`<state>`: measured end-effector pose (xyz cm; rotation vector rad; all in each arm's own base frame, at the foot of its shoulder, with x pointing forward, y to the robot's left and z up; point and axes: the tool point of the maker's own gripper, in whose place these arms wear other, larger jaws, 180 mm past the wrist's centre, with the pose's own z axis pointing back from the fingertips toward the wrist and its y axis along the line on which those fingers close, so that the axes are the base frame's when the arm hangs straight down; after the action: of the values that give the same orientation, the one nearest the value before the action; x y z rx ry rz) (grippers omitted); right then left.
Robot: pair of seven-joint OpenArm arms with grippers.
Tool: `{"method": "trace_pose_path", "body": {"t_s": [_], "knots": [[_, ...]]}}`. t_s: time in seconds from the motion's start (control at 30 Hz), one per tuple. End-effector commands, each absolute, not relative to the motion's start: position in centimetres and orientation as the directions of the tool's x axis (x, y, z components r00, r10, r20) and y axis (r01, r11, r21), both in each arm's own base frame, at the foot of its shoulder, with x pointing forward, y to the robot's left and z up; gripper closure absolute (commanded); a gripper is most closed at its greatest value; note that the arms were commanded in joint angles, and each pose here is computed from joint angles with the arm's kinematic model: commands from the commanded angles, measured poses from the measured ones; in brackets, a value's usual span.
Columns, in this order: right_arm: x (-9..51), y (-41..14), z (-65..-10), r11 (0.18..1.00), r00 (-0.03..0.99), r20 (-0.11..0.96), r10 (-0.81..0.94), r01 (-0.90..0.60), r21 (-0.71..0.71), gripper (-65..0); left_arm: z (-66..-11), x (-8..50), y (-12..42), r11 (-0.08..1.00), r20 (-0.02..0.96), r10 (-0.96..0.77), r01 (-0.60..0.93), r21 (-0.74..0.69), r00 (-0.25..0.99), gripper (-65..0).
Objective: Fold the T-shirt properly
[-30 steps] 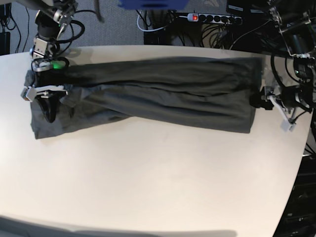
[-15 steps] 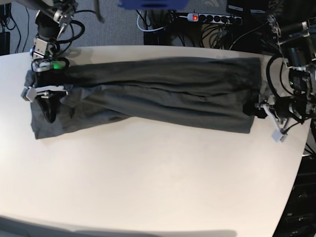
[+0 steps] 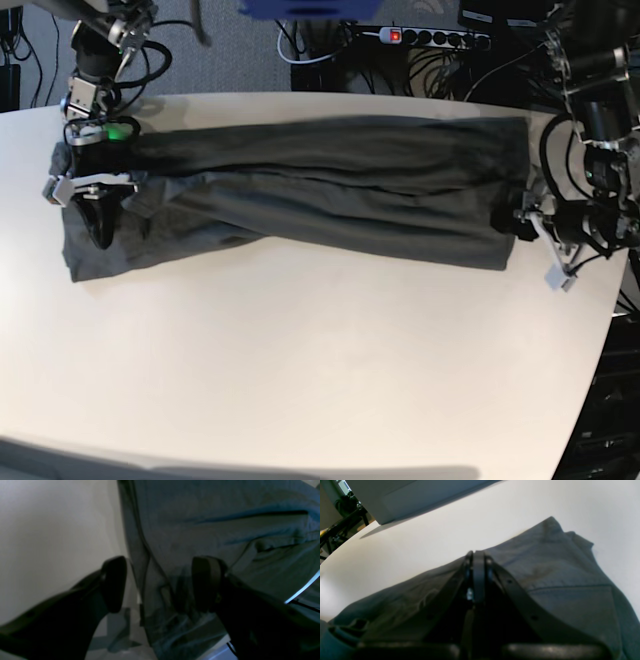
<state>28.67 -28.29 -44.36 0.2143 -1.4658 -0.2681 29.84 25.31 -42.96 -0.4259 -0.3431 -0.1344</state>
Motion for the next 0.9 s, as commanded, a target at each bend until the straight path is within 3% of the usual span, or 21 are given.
{"method": "trace_pose_path", "body": {"t_s": [0.0,0.53,0.87], "knots": [[24.8,-25.2,-51.4,0.961,0.426,0.865,-0.264,0.035,0.276,-0.6,-44.4,27.0,26.5,0.923,0.211,-0.119,0.186,-0.338,0.970,-41.1],[24.8,-25.1,-51.4,0.960,0.426,0.865,-0.265,0.035,0.277,-0.6,-45.5,23.2,28.9,0.940,0.119,-0.135,0.165,-0.300,0.984,-41.1],[24.8,-25.1,-51.4,0.960,0.426,0.865,-0.265,0.035,0.277,-0.6,-47.5,22.8,23.0,0.893,0.091,-0.228,0.246,-0.378,0.969,-41.1]]}}
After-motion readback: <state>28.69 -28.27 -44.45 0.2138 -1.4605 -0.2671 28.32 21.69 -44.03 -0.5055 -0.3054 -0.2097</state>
